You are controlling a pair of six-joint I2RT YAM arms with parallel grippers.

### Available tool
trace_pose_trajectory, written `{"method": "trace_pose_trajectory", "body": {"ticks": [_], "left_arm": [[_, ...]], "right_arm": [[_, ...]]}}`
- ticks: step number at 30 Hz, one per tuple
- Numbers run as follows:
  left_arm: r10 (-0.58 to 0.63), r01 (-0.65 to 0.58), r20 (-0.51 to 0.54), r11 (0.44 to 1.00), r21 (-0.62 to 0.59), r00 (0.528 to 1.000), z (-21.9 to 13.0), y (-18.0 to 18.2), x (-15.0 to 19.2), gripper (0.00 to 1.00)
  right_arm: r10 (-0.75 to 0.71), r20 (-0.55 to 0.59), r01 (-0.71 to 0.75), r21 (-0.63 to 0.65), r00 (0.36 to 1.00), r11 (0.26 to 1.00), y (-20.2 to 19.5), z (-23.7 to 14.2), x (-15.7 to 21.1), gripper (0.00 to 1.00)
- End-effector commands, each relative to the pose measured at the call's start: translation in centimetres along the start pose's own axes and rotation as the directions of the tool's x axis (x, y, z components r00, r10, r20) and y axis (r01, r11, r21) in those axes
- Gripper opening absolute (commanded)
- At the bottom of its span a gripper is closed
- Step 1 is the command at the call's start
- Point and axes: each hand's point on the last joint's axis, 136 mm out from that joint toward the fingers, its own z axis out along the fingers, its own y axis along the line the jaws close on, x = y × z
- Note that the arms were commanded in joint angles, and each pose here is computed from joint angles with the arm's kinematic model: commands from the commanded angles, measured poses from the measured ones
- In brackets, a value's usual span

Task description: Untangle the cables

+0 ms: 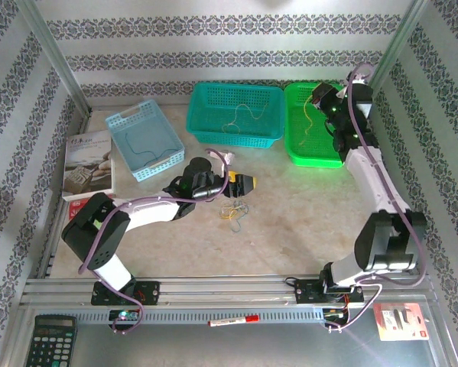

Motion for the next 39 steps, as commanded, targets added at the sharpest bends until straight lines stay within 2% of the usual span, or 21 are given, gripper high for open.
{"method": "trace_pose_trajectory", "body": {"ticks": [1, 7, 11, 15, 16, 18, 23, 28, 32, 39], "left_arm": [[0.021, -0.021, 0.023, 1.000, 0.016, 1.000, -0.6, -1.4, -1.1, 1.00], [0.023, -0.023, 0.023, 1.000, -0.013, 0.999, -0.8, -1.4, -1.6, 1.00], [0.025, -0.024, 0.025, 0.999, -0.034, 0.999, -1.1, -1.3, -1.8, 1.00], [0.035, -0.034, 0.027, 0.997, -0.062, 0.999, -1.4, -1.0, -2.0, 1.00], [0.039, -0.037, 0.027, 0.997, -0.071, 0.999, -1.4, -0.8, -2.1, 1.00], [0.045, -0.042, 0.029, 0.995, -0.088, 0.999, -1.6, -0.6, -2.1, 1.00], [0.047, -0.042, 0.033, 0.992, -0.121, 0.998, -1.7, 0.1, -2.0, 1.00], [0.028, -0.025, 0.015, 0.986, -0.164, 0.999, -1.8, 1.1, -1.6, 1.00], [0.007, -0.008, -0.003, 0.978, -0.209, 1.000, -1.9, 2.3, -1.1, 1.00], [-0.008, 0.007, 0.000, 0.967, -0.254, 1.000, -2.5, 3.5, -0.6, 1.00]], "right_arm": [[-0.045, 0.120, 0.037, 0.068, 0.992, 0.997, -1.9, 1.7, -3.1, 0.00], [-0.056, 0.123, 0.033, 0.180, 0.991, 0.983, -7.3, 6.4, -2.8, 0.00], [-0.057, 0.090, 0.037, 0.209, 0.994, 0.977, -9.8, 9.3, -2.3, 0.01], [-0.073, 0.033, 0.065, 0.186, 0.997, 0.980, -10.6, 11.3, -1.9, 0.37], [-0.080, 0.030, 0.074, 0.177, 0.996, 0.981, -10.5, 11.3, -1.9, 0.41], [-0.092, 0.031, 0.086, 0.150, 0.995, 0.985, -9.7, 11.1, -2.2, 0.48], [-0.077, 0.028, 0.075, 0.061, 0.997, 0.995, -6.9, 9.7, -2.3, 0.49], [-0.063, 0.010, 0.063, -0.013, 0.998, 0.998, -3.8, 7.0, -0.7, 0.50], [-0.045, -0.030, 0.043, -0.059, 0.999, 0.997, -2.0, 4.5, 2.7, 0.50], [-0.083, -0.157, 0.068, -0.100, 0.984, 0.993, -0.4, -1.7, 11.3, 0.51]]}}
